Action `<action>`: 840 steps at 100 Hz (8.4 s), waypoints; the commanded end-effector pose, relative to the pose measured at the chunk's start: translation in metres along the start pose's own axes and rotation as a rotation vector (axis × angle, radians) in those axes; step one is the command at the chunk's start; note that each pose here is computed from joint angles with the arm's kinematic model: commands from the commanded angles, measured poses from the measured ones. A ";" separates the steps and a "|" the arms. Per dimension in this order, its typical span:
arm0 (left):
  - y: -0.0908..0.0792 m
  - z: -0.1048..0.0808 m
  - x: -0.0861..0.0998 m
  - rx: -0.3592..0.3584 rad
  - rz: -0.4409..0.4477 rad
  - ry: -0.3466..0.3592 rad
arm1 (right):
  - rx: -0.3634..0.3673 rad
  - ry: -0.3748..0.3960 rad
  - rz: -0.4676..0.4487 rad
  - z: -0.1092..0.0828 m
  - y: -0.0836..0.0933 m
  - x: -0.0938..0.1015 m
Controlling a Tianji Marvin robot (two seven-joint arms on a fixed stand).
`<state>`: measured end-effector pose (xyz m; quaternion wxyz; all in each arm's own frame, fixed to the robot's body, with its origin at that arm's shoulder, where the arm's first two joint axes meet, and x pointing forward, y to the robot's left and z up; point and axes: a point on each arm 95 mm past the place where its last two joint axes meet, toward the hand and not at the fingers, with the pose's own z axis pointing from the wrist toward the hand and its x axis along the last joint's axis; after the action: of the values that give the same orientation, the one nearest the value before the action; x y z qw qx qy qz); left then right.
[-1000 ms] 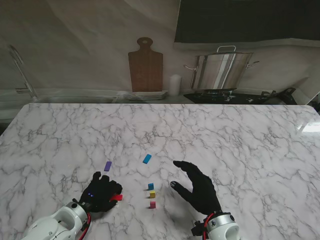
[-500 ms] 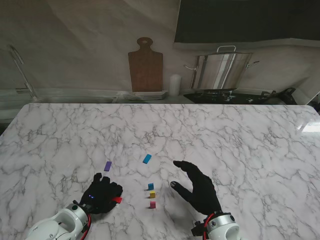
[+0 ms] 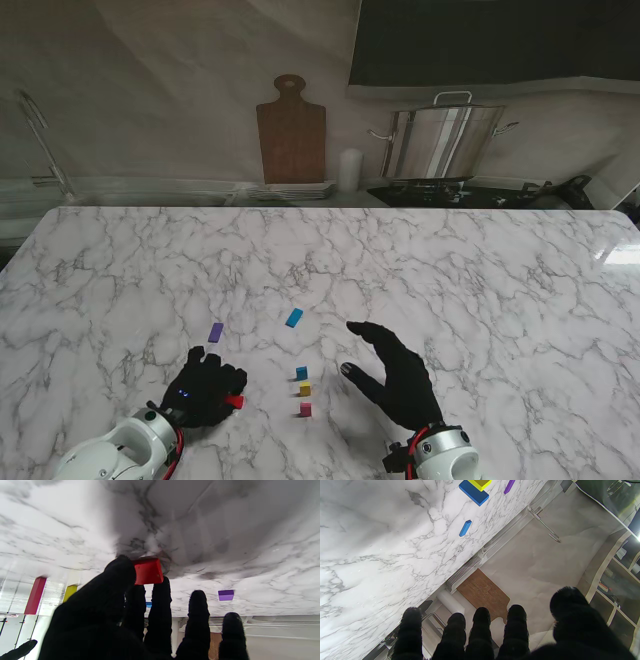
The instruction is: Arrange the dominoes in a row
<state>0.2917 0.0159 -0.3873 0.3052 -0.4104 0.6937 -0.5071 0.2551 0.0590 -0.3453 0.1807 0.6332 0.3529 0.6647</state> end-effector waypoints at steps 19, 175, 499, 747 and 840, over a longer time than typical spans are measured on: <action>0.011 -0.001 0.003 -0.031 -0.014 -0.004 | 0.003 -0.008 0.001 -0.001 -0.001 -0.001; 0.013 -0.002 0.002 -0.046 -0.027 -0.032 | 0.003 -0.009 0.005 -0.001 0.000 -0.001; -0.041 0.020 0.020 0.156 -0.291 -0.062 | 0.006 -0.008 0.006 0.000 -0.001 -0.002; -0.028 0.117 0.052 0.107 -0.435 -0.088 | 0.005 -0.018 0.014 0.001 0.001 -0.004; -0.028 0.109 0.049 0.105 -0.433 -0.100 | 0.007 -0.015 0.011 0.001 0.000 -0.003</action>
<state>0.3692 -0.0797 -0.3928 0.2490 -0.5562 0.5409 -0.5798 0.2584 0.0562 -0.3454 0.1775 0.6378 0.3493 0.6631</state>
